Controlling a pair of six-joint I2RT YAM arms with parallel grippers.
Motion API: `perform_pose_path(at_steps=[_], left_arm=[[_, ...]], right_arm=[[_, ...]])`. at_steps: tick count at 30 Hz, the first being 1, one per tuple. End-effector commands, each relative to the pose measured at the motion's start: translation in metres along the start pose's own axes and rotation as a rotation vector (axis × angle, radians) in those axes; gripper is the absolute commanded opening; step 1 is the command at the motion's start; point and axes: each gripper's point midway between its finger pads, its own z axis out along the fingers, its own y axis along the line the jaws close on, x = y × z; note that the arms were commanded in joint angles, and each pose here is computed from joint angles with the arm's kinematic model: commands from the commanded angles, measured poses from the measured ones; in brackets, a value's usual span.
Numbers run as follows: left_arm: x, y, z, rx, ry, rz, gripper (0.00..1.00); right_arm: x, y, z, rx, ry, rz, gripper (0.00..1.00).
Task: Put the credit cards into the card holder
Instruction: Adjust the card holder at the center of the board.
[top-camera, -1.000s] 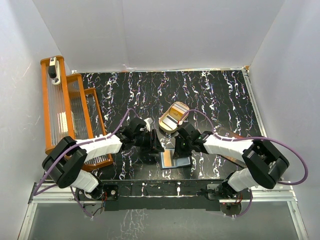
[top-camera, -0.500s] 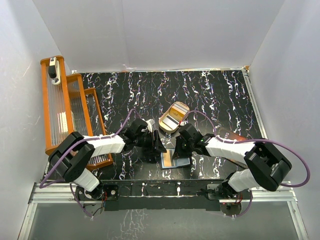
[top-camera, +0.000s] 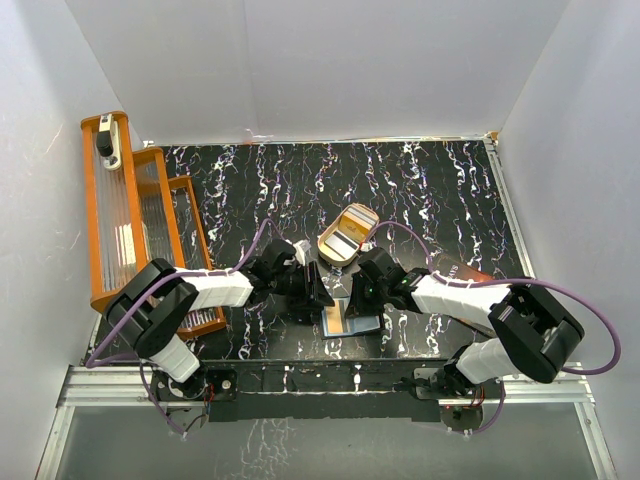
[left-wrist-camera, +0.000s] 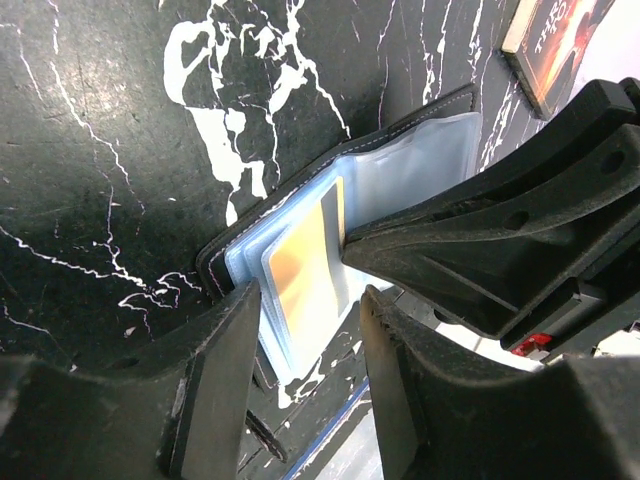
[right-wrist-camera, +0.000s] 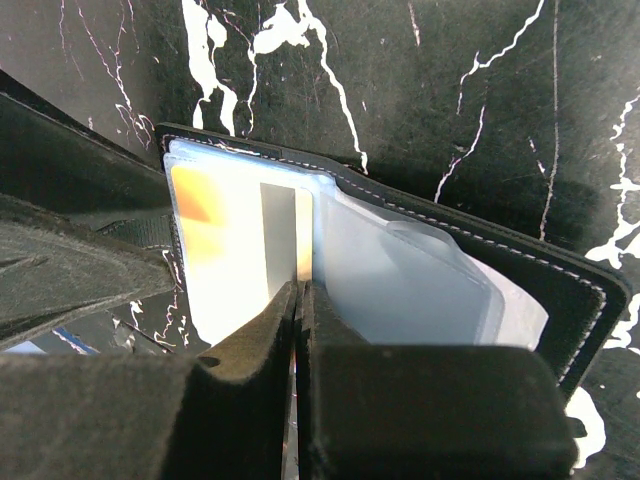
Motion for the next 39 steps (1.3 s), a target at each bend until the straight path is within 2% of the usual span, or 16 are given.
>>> perform_pose_path(at_steps=[1, 12, 27, 31, 37, 39], left_arm=[[0.004, -0.003, 0.002, 0.027, 0.021, 0.008, 0.42], [0.001, -0.025, -0.002, 0.096, 0.019, -0.005, 0.37], [0.002, -0.035, -0.003, 0.120, 0.015, 0.010, 0.33], [0.002, -0.033, -0.002, 0.104, 0.023, 0.008, 0.25], [0.004, -0.016, -0.002, -0.001, 0.034, 0.007, 0.02], [0.003, -0.012, -0.003, -0.033, 0.032, 0.014, 0.00]], right_arm=[[0.011, -0.023, 0.004, 0.081, 0.015, -0.008, 0.00], [0.012, -0.017, 0.005, 0.048, 0.018, -0.005, 0.01], [0.012, -0.011, 0.001, 0.010, 0.003, 0.003, 0.04], [0.010, -0.008, -0.001, -0.003, -0.004, 0.008, 0.07], [0.004, 0.000, -0.009, -0.015, -0.024, 0.005, 0.13], [0.001, 0.002, -0.013, -0.015, -0.028, 0.003, 0.17]])
